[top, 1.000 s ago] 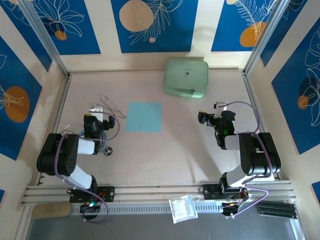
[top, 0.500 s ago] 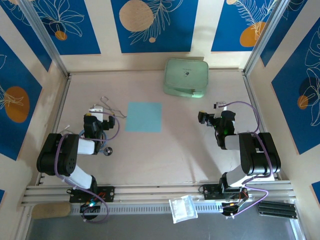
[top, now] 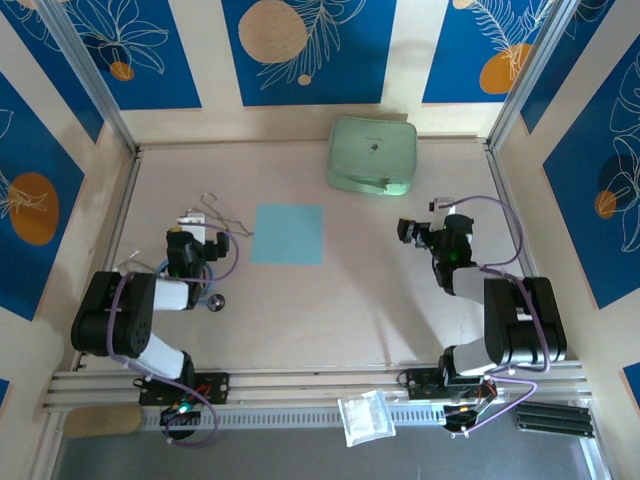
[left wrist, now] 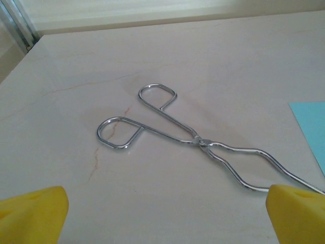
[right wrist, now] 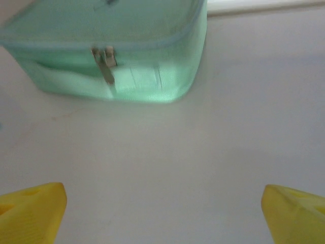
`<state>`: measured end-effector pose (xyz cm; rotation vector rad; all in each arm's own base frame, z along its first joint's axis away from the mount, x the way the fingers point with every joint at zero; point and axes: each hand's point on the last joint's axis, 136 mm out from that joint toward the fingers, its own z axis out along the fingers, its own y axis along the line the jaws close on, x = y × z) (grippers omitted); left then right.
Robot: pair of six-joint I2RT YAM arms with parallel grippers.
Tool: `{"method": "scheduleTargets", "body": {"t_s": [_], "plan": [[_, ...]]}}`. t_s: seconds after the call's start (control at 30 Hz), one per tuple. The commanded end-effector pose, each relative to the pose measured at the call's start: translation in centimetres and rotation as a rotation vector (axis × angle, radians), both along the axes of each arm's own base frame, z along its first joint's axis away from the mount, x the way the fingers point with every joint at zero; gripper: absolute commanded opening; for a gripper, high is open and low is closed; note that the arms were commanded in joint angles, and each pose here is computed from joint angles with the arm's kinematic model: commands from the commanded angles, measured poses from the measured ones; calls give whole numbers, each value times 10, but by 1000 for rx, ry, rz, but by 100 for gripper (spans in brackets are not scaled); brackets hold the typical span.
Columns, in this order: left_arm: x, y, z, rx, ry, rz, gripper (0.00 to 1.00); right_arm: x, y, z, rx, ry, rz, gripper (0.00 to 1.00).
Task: Fold a paper plane with a square sheet of paper (pick it up from the middle)
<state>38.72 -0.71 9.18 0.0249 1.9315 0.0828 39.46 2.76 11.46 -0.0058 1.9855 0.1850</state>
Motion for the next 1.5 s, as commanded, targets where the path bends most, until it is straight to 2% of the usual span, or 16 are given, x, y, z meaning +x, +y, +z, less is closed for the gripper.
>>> {"method": "scheduleTargets", "body": {"t_s": [0.0,0.1,0.3,0.47,0.63,0.87,1.03,1.23,1.47], "plan": [[3,0,35,13,-41,4,100,3,6,32,-54,-23,-16,99],[-2,0,64,-19,-56,19,99,8,19,59,-7,13,-35,99],[-10,-5,112,-242,-4,68,99,12,67,74,197,289,-43,99],[-17,-19,116,-394,109,62,99,1,160,66,340,472,207,99],[-15,-46,108,-479,183,-54,99,-14,235,38,392,642,344,99],[-2,-60,98,-551,243,-95,99,-12,291,-17,359,839,368,96],[4,-67,92,-576,293,-117,100,-5,313,-42,295,899,363,93],[8,-73,85,-599,339,-124,99,1,319,-64,277,954,336,92],[16,-82,78,-616,381,-147,99,-3,299,-87,222,1015,250,92]]}}
